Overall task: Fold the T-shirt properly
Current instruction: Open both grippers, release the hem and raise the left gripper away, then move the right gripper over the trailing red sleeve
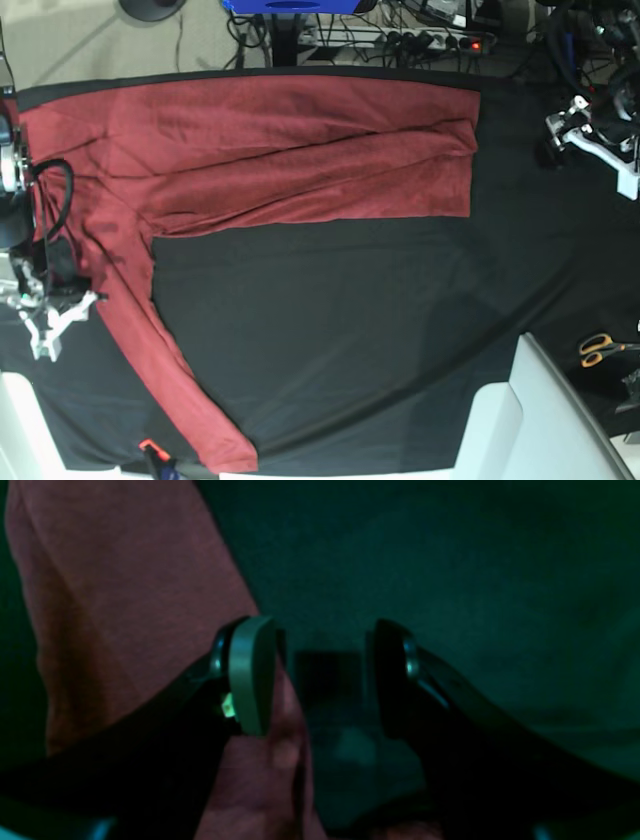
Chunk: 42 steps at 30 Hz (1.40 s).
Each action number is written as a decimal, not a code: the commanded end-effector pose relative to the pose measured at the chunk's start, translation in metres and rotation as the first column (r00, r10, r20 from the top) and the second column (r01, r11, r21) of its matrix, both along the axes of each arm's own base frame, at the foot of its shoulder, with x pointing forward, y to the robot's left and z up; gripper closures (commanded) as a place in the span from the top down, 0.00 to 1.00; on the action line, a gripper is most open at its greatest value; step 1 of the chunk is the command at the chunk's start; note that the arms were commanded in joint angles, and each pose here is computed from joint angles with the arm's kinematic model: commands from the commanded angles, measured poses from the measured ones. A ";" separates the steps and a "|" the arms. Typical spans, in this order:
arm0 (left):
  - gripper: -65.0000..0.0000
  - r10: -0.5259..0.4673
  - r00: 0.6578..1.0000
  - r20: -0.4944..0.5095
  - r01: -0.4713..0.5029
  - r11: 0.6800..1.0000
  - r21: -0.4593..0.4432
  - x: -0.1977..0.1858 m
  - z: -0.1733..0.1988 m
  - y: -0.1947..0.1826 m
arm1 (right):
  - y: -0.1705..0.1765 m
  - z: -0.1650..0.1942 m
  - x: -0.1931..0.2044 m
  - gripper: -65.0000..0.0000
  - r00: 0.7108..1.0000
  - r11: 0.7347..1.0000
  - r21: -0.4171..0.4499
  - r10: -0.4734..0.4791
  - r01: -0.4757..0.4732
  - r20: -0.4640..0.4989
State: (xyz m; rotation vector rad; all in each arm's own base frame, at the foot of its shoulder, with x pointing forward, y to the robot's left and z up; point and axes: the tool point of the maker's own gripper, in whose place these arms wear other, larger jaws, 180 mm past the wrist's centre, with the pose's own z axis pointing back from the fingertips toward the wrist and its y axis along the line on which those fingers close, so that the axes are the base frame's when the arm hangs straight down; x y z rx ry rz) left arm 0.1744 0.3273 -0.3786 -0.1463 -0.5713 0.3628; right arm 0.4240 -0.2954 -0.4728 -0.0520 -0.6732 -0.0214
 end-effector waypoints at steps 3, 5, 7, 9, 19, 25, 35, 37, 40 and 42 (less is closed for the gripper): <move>0.81 0.009 1.000 0.026 -0.010 1.000 0.020 0.000 0.010 0.010 | -0.004 0.004 0.003 0.46 0.999 1.000 0.003 -0.010 0.010 0.033; 0.81 0.007 1.000 0.022 -0.008 1.000 0.021 0.000 0.009 0.009 | -0.002 -0.004 -0.005 0.46 1.000 1.000 0.004 -0.007 0.007 0.019; 0.81 0.003 1.000 0.025 -0.004 1.000 0.015 0.001 0.009 0.007 | -0.001 -0.008 -0.009 0.46 1.000 1.000 0.008 -0.008 0.008 0.010; 0.81 0.003 1.000 0.028 -0.003 1.000 0.012 0.002 0.009 0.006 | 0.000 -0.012 -0.013 0.46 1.000 1.000 0.010 -0.009 0.009 0.002; 0.81 0.002 1.000 0.027 -0.003 1.000 0.012 0.003 0.009 0.006 | 0.001 -0.005 -0.006 0.03 1.000 1.000 0.009 0.001 -0.001 0.020; 0.81 0.014 1.000 0.014 -0.014 1.000 0.000 0.000 0.003 0.008 | 0.022 0.008 -0.004 0.00 0.996 0.996 -0.010 0.093 -0.093 -0.013; 0.81 0.050 0.999 -0.003 -0.051 0.998 -0.047 0.005 -0.012 0.010 | 0.066 0.061 -0.052 0.00 0.982 0.984 -0.003 0.176 -0.177 0.063; 0.81 0.020 1.000 0.004 -0.020 0.998 -0.052 0.015 -0.012 0.003 | 0.070 0.067 -0.065 0.00 0.980 0.982 -0.013 0.191 -0.191 0.057; 0.81 -0.022 1.000 -0.004 0.022 0.998 -0.065 0.020 -0.016 -0.011 | 0.078 0.074 -0.077 0.00 0.975 0.977 -0.021 0.215 -0.214 0.055; 0.81 -0.046 0.999 -0.004 0.045 0.996 -0.073 0.025 -0.018 -0.018 | 0.083 0.076 -0.087 0.00 0.978 0.979 -0.006 0.204 -0.204 0.053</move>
